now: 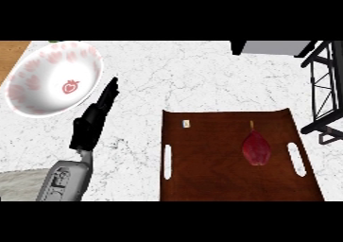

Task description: Pick the tomato from the tray and place it in the tiered shelf

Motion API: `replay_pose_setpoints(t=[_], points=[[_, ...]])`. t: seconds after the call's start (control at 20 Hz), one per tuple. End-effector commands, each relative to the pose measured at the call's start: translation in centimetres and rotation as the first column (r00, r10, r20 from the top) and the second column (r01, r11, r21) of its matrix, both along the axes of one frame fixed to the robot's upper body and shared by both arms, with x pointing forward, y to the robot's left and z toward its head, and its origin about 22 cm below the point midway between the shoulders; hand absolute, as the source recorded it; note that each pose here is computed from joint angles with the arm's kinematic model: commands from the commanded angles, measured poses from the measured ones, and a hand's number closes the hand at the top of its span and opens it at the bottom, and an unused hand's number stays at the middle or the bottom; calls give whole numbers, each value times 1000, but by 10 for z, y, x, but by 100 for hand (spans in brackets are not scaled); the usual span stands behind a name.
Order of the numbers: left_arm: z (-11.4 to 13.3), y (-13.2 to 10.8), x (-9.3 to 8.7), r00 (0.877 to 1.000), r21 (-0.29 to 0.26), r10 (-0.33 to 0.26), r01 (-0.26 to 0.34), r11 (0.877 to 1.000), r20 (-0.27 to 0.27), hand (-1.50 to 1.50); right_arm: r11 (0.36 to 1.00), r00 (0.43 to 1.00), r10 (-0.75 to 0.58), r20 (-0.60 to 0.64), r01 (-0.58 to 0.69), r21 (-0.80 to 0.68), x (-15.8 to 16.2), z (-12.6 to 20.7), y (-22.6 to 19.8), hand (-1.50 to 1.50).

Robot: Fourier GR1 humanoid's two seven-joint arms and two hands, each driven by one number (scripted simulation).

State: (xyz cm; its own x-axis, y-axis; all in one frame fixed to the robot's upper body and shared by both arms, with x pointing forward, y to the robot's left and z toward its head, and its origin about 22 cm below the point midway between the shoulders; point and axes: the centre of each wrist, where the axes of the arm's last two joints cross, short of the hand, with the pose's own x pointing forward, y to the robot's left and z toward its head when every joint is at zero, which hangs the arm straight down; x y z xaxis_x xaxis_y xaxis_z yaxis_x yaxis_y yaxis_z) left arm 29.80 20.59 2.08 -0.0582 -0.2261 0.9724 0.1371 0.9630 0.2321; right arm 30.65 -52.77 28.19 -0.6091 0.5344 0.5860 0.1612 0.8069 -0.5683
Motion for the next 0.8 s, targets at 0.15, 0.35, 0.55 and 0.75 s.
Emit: replay_pose_setpoints(t=[0.15, 0.35, 0.55, 0.75], points=[[-4, -4, -6, 1000, 3, -1, 1, 1000, -9, 0, 998, 998, 14, -64, -10, 60, 16, -25, -4, -150], [-6, -9, -7, 1000, 9, -11, 11, 1000, -2, 0, 986, 993, 89, -83, -76, 148, 15, -13, -7, -150], [-7, 7, -9, 1000, -2, -6, 6, 1000, -20, 0, 970, 980, 160, -118, -133, 206, 8, -2, -16, -150], [4, 11, 4, 1000, 13, 22, -22, 1000, 9, 0, 959, 967, 218, -134, -187, 212, 7, 17, -15, -150]])
